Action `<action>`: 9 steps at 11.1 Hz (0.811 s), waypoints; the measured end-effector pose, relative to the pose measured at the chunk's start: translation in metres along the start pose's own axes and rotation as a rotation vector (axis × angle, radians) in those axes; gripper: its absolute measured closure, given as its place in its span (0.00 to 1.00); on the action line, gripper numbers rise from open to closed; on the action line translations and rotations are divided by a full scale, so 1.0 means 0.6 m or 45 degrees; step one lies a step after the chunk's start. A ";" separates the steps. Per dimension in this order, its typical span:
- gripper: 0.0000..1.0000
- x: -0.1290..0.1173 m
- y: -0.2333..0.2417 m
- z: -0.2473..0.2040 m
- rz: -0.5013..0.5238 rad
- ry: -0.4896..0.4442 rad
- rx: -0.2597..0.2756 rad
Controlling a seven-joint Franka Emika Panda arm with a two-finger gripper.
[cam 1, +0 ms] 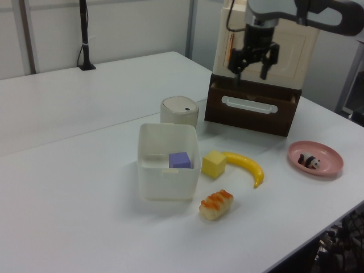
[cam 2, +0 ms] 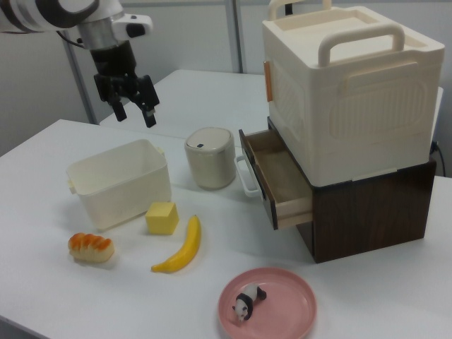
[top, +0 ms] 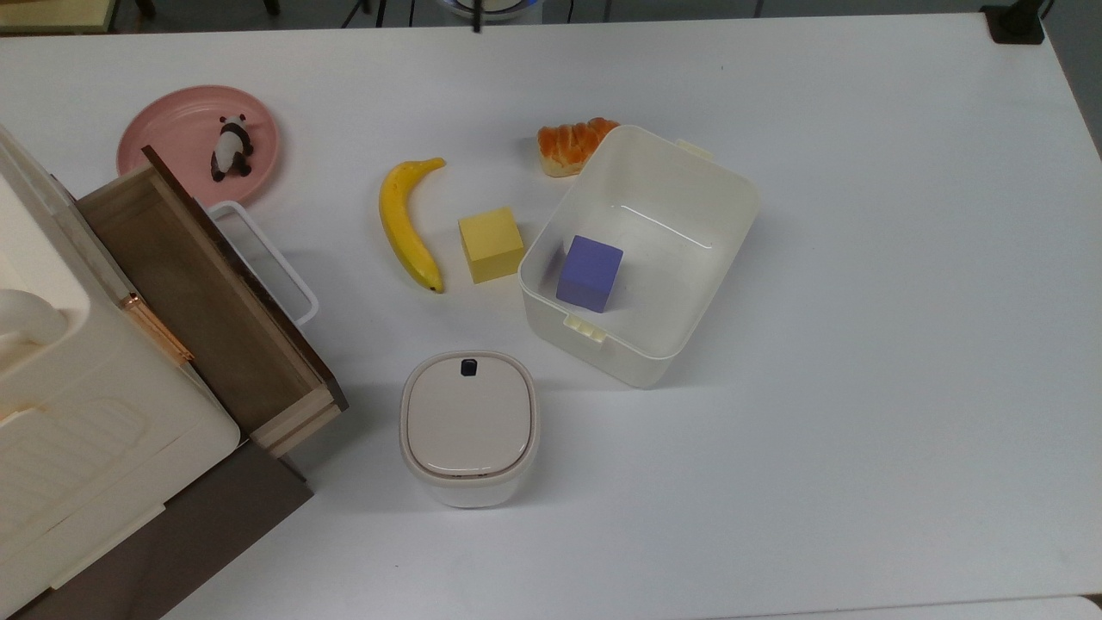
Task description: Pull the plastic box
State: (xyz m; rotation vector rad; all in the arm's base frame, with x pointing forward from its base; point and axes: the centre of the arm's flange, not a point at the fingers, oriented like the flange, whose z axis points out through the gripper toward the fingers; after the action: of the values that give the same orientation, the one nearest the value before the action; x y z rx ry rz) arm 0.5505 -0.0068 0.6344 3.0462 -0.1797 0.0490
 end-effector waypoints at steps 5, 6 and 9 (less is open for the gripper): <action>0.00 -0.004 0.051 -0.009 -0.027 -0.001 0.011; 0.00 -0.004 0.041 -0.009 -0.062 -0.001 0.011; 0.00 -0.004 0.028 -0.007 -0.191 -0.005 0.055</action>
State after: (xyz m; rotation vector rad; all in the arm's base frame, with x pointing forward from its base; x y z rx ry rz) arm 0.5459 -0.0227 0.6397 3.0924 0.0503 0.0368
